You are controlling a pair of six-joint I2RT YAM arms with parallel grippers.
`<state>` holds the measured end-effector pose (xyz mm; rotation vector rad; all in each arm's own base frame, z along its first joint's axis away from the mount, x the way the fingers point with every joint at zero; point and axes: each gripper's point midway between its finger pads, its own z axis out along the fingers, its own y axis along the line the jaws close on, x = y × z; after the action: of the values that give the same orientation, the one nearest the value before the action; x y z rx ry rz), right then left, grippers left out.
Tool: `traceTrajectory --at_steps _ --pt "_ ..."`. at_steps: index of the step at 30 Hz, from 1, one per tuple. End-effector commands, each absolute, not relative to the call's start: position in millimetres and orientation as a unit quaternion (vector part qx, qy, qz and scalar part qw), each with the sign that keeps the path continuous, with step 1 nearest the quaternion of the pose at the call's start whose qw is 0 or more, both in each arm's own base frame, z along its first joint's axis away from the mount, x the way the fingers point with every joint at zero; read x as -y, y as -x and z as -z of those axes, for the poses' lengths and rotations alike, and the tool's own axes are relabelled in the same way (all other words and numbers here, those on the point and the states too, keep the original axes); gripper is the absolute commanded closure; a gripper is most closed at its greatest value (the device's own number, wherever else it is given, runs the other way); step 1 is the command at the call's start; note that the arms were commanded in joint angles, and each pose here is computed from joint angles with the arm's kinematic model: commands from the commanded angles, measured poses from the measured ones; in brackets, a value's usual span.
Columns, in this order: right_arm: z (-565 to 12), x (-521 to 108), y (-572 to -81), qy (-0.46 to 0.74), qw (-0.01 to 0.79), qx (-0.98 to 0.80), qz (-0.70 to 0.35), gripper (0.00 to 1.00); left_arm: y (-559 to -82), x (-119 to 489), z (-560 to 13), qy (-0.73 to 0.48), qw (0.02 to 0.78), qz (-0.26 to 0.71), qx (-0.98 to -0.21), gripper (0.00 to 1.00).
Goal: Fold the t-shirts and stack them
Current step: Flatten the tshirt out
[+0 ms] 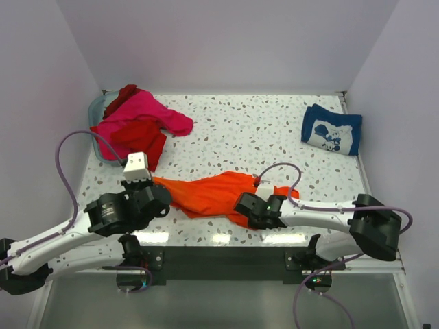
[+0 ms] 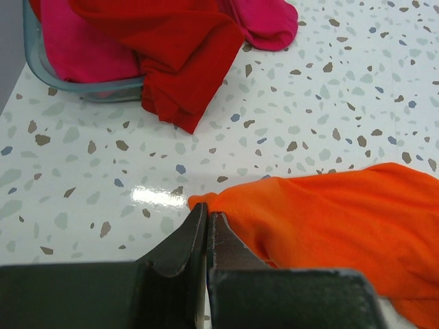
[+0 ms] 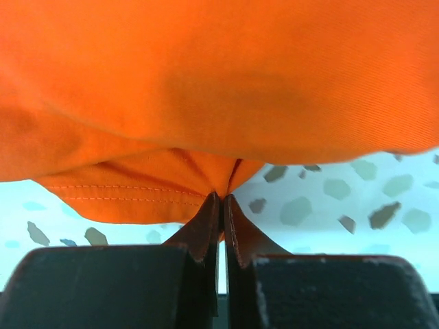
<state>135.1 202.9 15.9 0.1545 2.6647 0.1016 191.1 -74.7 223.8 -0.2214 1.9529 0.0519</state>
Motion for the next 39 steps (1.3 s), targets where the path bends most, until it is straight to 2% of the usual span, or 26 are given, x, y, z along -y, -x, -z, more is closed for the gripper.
traceTrajectory --at_steps 1,14,22,27,30,33,37,39 --pt "-32 -183 -130 -0.072 0.238 -0.968 -0.016 1.0 -192 63 -236 0.111 0.574 -0.023 -0.811 1.0" --pt "-100 -148 -132 -0.113 0.303 -0.945 -0.057 1.0 -190 62 -235 0.112 0.571 -0.018 -0.813 1.0" --pt "-171 -135 -149 -0.102 0.371 -0.921 -0.063 1.0 -191 60 -238 0.117 0.577 -0.019 -0.808 1.0" --pt "-237 -121 -172 -0.109 0.456 -0.88 -0.07 1.0 -194 60 -246 0.123 0.585 -0.022 -0.802 1.0" --pt "-272 -107 -186 -0.101 0.499 -0.86 -0.034 1.0 -201 60 -261 0.11 0.601 -0.054 -0.79 1.0" --pt "-297 -110 -203 -0.101 0.521 -0.847 -0.022 1.0 -215 79 -279 0.1 0.608 -0.062 -0.786 1.0" --pt "-306 -112 -238 -0.085 0.513 -0.854 -0.014 1.0 -240 106 -289 0.042 0.604 -0.086 -0.791 1.0" --pt "-306 -115 -257 -0.076 0.512 -0.855 -0.009 1.0 -259 111 -295 0.052 0.608 -0.066 -0.789 1.0"
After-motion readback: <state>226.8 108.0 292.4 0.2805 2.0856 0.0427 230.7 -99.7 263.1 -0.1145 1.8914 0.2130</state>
